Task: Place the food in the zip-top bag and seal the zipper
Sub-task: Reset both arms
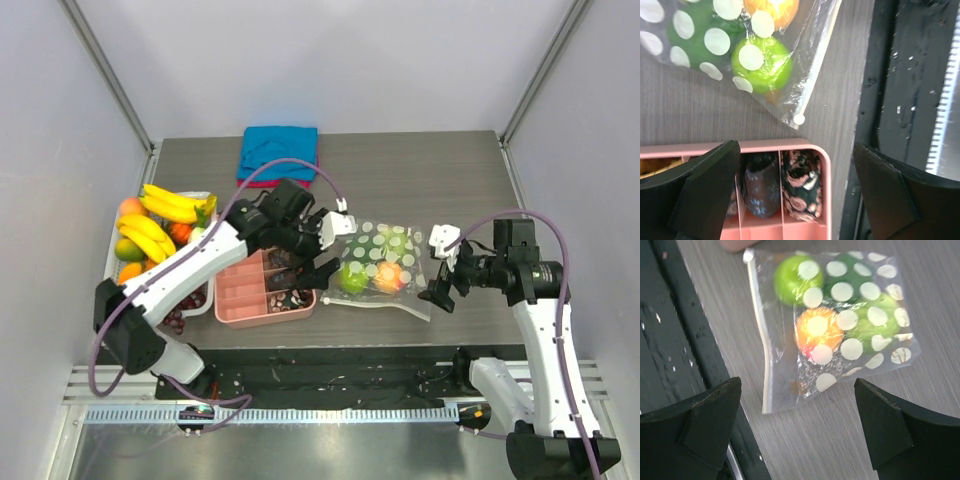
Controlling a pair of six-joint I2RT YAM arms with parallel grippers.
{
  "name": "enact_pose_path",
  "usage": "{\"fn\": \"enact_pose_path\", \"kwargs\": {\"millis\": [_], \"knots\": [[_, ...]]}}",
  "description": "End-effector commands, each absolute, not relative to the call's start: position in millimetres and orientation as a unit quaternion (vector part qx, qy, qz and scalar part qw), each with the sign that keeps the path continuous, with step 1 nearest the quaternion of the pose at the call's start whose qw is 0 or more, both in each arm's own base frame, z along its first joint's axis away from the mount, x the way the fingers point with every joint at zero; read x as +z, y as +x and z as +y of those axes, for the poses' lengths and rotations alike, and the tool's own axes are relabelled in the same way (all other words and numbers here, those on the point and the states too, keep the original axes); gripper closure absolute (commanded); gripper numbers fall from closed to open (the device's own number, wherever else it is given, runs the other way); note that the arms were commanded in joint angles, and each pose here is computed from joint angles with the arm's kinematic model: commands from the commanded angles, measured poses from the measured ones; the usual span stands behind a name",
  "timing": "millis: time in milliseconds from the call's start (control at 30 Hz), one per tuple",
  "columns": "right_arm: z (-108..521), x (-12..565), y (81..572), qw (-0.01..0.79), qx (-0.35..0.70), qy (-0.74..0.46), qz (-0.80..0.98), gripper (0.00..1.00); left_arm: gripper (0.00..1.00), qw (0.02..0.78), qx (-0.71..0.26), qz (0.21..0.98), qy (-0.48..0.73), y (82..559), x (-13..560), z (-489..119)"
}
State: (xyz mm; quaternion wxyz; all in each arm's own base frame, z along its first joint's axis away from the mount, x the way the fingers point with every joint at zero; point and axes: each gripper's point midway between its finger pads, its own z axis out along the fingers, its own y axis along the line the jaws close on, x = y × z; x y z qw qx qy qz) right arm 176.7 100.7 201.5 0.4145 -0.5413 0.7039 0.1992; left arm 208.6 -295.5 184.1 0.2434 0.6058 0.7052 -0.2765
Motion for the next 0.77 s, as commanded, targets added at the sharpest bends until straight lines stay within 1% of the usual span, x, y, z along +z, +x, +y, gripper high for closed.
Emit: {"fn": "enact_pose_path", "kwargs": {"millis": [0, 67, 100, 133, 167, 200, 267, 300, 333, 467, 500, 600, 733], "knots": [[110, 252, 206, 0.471, 0.231, -0.416, 0.743, 0.0, 0.0, 0.296, -0.301, 0.718, 0.554, 204, 248, -285], [111, 269, 227, 0.49, 0.242, -0.365, 0.754, 0.0, 0.0, 0.32, -0.315, 0.738, 0.503, 214, 276, -278], [113, 279, 231, 0.488, 0.265, -0.313, 0.77, 0.0, 0.0, 0.332, -0.313, 0.759, 0.464, 231, 286, -263], [112, 284, 239, 0.491, 0.268, -0.282, 0.78, 0.0, 0.0, 0.329, -0.331, 0.767, 0.44, 237, 294, -259], [110, 291, 253, 0.501, 0.269, -0.258, 0.781, 0.0, 0.0, 0.34, -0.347, 0.778, 0.398, 245, 314, -252], [111, 298, 259, 0.498, 0.287, -0.208, 0.791, 0.0, 0.0, 0.354, -0.341, 0.799, 0.346, 270, 320, -228], [102, 302, 283, 0.511, 0.273, -0.158, 0.8, 0.0, 0.0, 0.353, -0.339, 0.822, 0.29, 289, 324, -206], [99, 302, 291, 0.51, 0.273, -0.13, 0.805, 0.0, 0.0, 0.362, -0.335, 0.838, 0.233, 304, 331, -186], [91, 299, 302, 0.51, 0.262, -0.09, 0.814, 0.0, 0.0, 0.362, -0.332, 0.845, 0.21, 310, 330, -175], [69, 271, 332, 0.482, 0.236, -0.017, 0.844, 0.0, 0.0, 0.37, -0.305, 0.864, 0.15, 326, 318, -137], [64, 261, 337, 0.471, 0.232, -0.006, 0.851, 0.0, 0.0, 0.364, -0.294, 0.874, 0.135, 328, 306, -128], [48, 243, 348, 0.454, 0.218, 0.021, 0.864, 0.0, 0.0, 0.365, -0.277, 0.881, 0.116, 331, 293, -109], [30, 242, 359, 0.455, 0.207, 0.034, 0.865, 0.0, 0.0, 0.365, -0.243, 0.893, 0.102, 339, 281, -90]]}}
